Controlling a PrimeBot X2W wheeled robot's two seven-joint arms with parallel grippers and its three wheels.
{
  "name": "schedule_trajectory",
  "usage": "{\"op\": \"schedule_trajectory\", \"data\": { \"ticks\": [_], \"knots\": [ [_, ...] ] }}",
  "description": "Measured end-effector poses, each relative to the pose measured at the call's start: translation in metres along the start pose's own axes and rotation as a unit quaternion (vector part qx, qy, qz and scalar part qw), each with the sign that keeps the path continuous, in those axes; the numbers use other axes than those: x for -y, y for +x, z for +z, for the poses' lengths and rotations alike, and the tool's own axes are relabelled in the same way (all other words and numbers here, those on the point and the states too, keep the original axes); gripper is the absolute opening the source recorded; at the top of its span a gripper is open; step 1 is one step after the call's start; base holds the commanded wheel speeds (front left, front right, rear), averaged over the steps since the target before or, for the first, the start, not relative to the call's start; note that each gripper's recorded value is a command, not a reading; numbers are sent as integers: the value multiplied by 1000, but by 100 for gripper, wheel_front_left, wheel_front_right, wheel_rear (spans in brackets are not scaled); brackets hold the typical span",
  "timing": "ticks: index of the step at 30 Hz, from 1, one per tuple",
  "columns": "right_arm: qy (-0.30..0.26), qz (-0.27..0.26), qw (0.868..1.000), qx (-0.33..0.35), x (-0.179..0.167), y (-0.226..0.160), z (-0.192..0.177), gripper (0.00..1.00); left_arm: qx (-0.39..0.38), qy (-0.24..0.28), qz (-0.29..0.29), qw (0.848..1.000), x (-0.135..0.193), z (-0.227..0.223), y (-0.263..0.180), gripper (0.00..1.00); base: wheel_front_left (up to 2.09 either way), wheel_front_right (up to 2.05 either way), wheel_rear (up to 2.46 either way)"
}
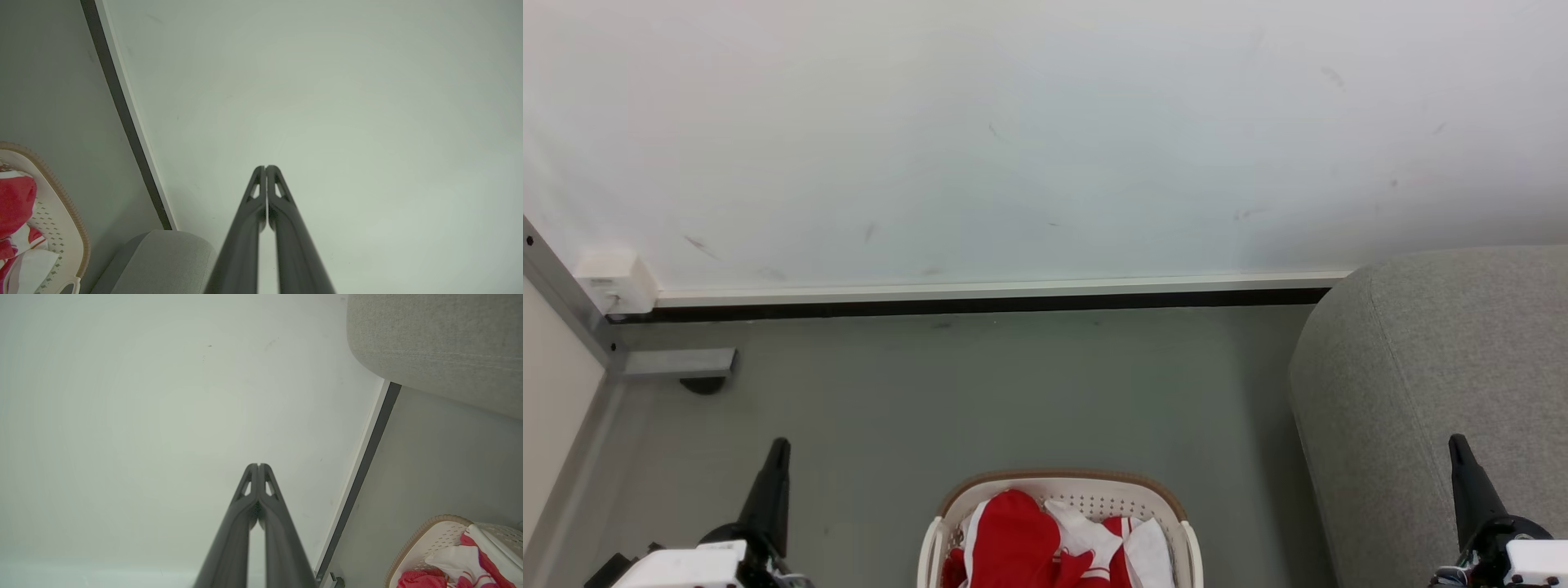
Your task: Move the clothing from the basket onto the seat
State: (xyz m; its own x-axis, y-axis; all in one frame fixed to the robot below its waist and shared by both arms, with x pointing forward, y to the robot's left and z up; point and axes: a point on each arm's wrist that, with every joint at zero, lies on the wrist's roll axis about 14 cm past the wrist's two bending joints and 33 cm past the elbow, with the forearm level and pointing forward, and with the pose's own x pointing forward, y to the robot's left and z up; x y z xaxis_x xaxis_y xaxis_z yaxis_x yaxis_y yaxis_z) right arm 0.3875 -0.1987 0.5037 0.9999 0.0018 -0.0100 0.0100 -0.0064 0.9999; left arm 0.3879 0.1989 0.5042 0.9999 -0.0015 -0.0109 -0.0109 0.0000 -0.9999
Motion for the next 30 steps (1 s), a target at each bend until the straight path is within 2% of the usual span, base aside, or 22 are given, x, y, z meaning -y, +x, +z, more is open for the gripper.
{"op": "schedule_trajectory", "data": {
  "ticks": [23, 24, 30],
  "knots": [
    [0, 0, 1000, 0, 0, 0, 0, 0, 0, 0, 0, 1000, 0, 0, 0, 0, 0, 0, 0],
    [0, 0, 1000, 0, 0, 0, 0, 100, 0, 0, 0, 1000, 0, 0, 0, 100, 0, 0, 0],
    [3, -29, 1000, 5, 20, -9, -3, 100, 2, 0, 32, 999, -21, -3, -9, 100, 0, 0, 0]
  ]
}}
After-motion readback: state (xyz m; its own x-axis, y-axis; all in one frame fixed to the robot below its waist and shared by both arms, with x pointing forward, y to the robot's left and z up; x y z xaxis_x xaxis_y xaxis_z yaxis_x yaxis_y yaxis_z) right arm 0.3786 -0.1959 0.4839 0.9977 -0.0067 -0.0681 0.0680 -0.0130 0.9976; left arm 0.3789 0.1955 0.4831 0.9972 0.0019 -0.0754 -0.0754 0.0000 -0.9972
